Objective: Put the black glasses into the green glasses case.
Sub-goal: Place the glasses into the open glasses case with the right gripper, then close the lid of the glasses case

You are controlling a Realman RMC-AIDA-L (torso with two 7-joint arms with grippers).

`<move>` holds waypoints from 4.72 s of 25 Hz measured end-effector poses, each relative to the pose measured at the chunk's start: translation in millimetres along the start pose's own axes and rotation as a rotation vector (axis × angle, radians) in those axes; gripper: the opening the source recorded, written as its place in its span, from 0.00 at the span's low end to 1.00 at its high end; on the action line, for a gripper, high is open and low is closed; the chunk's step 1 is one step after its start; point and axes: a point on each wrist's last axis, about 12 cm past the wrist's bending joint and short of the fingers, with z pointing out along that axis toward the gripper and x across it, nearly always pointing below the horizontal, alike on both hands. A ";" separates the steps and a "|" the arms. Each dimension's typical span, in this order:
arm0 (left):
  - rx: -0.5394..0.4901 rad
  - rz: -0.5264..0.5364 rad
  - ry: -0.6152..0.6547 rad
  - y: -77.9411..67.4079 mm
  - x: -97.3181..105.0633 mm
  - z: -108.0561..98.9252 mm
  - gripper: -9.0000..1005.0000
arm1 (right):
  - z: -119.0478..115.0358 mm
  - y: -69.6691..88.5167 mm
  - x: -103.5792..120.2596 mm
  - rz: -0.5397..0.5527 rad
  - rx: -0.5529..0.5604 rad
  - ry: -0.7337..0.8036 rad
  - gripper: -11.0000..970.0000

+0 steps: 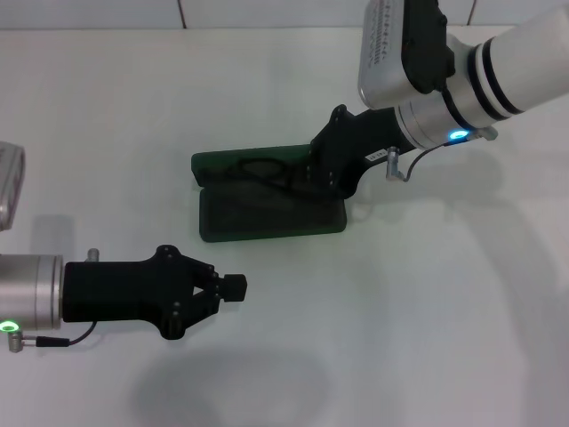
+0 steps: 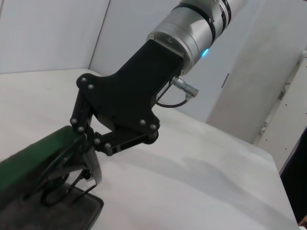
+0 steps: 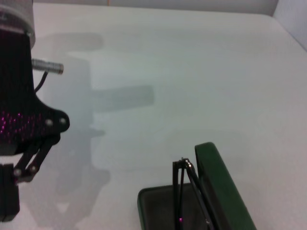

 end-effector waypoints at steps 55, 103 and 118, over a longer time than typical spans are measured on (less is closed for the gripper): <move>-0.447 -0.076 0.044 62.2 -14.9 10.0 0.02 | -78.0 120.9 184.5 0.329 0.046 -0.527 0.76; -0.680 -0.279 -0.197 73.3 -118.6 59.2 0.02 | -71.4 118.5 189.1 0.370 0.089 -0.508 0.77; -0.823 -0.253 -0.117 69.2 -92.3 110.9 0.02 | -74.7 115.2 191.2 0.375 0.118 -0.509 0.77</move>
